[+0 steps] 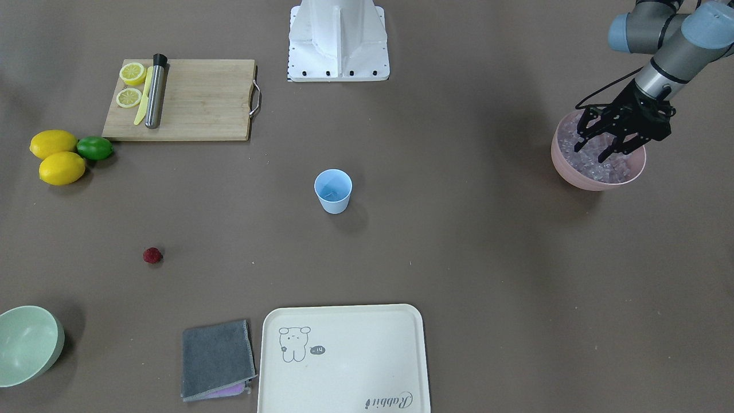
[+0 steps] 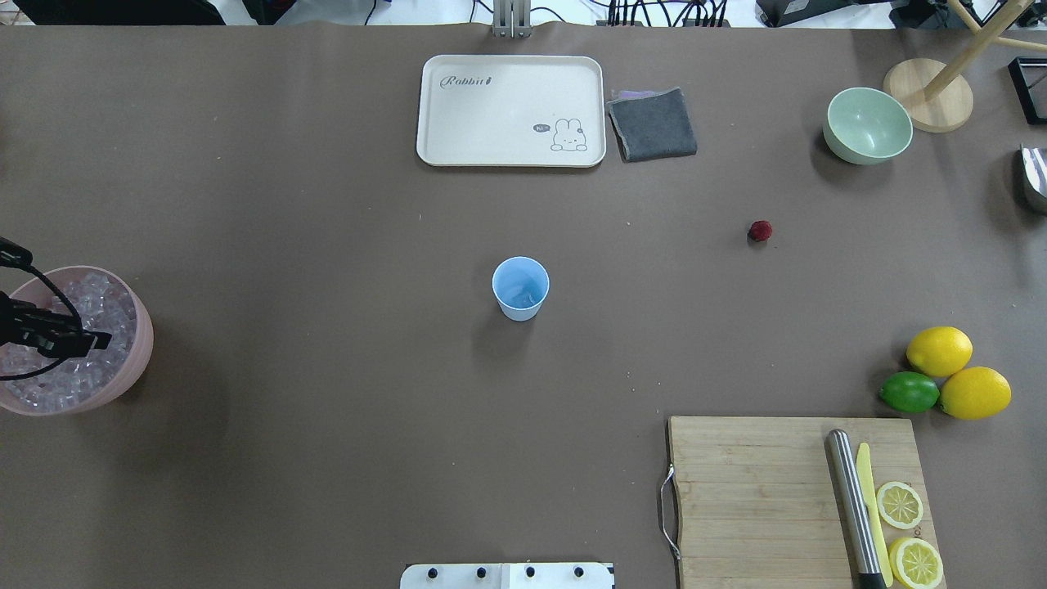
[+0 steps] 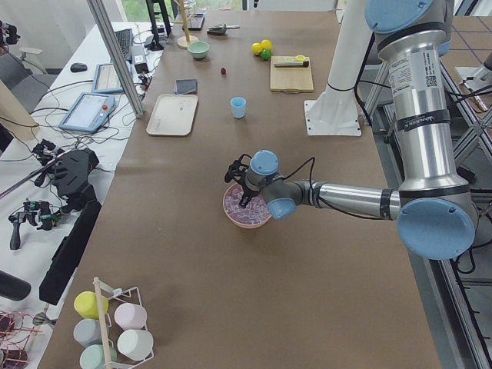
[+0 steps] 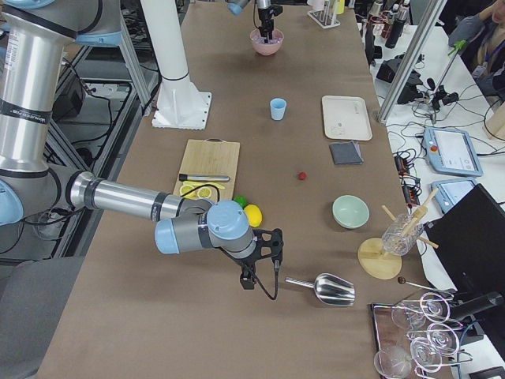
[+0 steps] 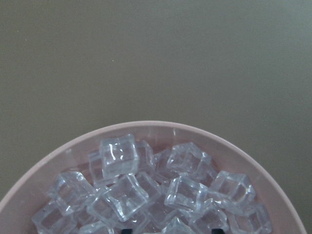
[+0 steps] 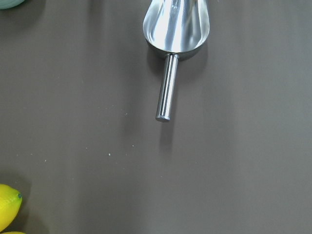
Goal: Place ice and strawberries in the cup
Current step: 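Lower the left gripper into the ice and grasp another cube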
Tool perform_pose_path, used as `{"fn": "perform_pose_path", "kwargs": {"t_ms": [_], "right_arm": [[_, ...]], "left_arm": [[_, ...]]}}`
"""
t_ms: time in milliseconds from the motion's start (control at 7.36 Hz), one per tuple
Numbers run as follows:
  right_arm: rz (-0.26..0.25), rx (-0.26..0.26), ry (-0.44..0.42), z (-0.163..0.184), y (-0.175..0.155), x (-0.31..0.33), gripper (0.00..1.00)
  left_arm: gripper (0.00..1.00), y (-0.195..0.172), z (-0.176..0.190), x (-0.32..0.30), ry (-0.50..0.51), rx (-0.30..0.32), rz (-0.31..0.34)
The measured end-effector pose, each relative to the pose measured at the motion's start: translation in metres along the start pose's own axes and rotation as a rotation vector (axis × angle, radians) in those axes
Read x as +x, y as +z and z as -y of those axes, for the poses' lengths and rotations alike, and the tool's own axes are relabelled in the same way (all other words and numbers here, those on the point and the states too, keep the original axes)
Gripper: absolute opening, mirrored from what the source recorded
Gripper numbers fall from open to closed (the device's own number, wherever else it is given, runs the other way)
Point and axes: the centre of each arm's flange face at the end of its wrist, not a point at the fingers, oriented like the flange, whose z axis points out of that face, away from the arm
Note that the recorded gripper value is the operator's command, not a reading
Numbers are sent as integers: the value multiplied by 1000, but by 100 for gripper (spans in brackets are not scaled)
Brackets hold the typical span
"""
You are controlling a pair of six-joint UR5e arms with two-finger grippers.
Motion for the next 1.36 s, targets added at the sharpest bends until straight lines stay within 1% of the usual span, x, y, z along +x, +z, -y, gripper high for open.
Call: {"fn": "perform_pose_path", "kwargs": {"t_ms": [136,408,679,1087,1359], "right_arm": [[0,0,1,0,0,0,100],[-1,0,2,0,0,0,100],[-2,-1,4,0,0,1,100],[-2,-2,4,0,1,0,100],[-2,-2,4,1,1,0,100]], "left_arm": [[58,2,-1,2,2,-4,-2],[57,5,-2,4,6,-10,-5],[51,6,-3,4,7,-13,-5],[27,7,-3,4,8,-14,-5],[7,7,-2,4,13,-13,-5]]}}
